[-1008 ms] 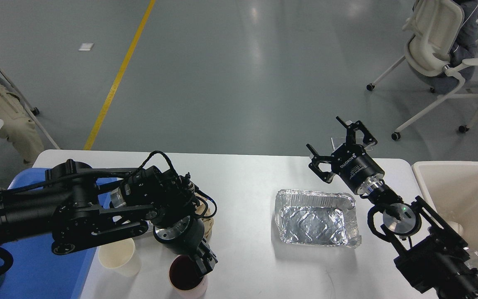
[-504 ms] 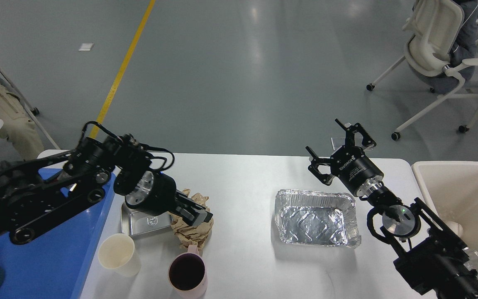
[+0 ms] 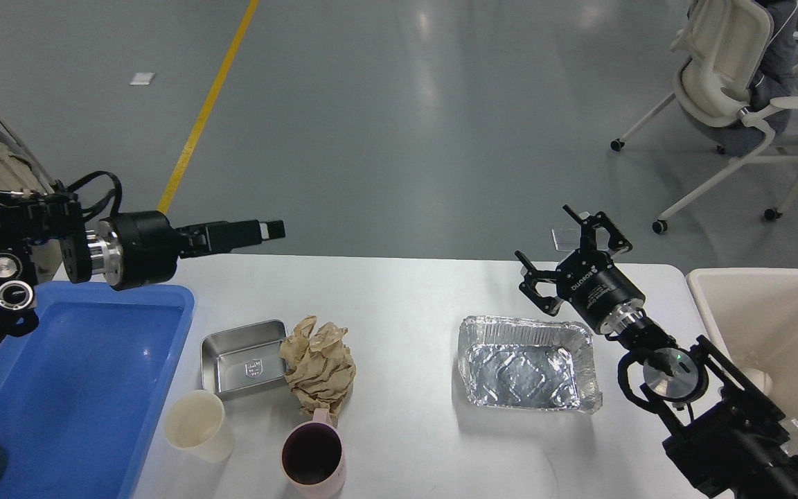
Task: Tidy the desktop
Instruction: 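Lift the left gripper off the mug and retract it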
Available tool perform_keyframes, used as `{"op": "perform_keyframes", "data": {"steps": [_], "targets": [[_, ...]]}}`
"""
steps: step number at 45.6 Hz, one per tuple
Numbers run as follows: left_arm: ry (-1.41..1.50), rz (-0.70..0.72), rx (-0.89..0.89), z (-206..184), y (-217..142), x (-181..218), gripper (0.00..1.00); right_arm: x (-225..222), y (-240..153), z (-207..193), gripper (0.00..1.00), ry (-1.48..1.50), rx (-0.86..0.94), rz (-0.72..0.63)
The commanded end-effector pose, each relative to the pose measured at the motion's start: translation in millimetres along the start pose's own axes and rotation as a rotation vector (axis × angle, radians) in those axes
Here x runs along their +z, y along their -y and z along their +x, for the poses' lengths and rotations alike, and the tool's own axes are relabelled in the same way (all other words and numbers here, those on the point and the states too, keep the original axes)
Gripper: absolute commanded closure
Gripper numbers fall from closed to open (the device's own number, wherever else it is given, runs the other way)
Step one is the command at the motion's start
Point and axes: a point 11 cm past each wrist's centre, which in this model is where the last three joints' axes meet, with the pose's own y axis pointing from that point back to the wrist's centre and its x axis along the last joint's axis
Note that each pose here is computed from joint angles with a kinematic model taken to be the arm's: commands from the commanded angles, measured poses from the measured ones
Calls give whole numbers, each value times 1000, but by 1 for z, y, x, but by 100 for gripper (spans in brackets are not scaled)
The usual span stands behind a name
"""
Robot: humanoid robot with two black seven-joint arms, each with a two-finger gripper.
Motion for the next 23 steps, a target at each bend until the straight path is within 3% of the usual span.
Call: {"op": "perform_keyframes", "data": {"steps": [1, 10, 23], "targets": [[-165, 23, 216, 19, -16, -25, 7, 1, -4, 4, 0, 0, 12, -3], [-289, 271, 506, 50, -52, -68, 7, 0, -7, 7, 0, -5, 21, -4], [-361, 478, 635, 47, -145, -118, 7, 1, -12, 12, 0, -1, 36, -4]]}}
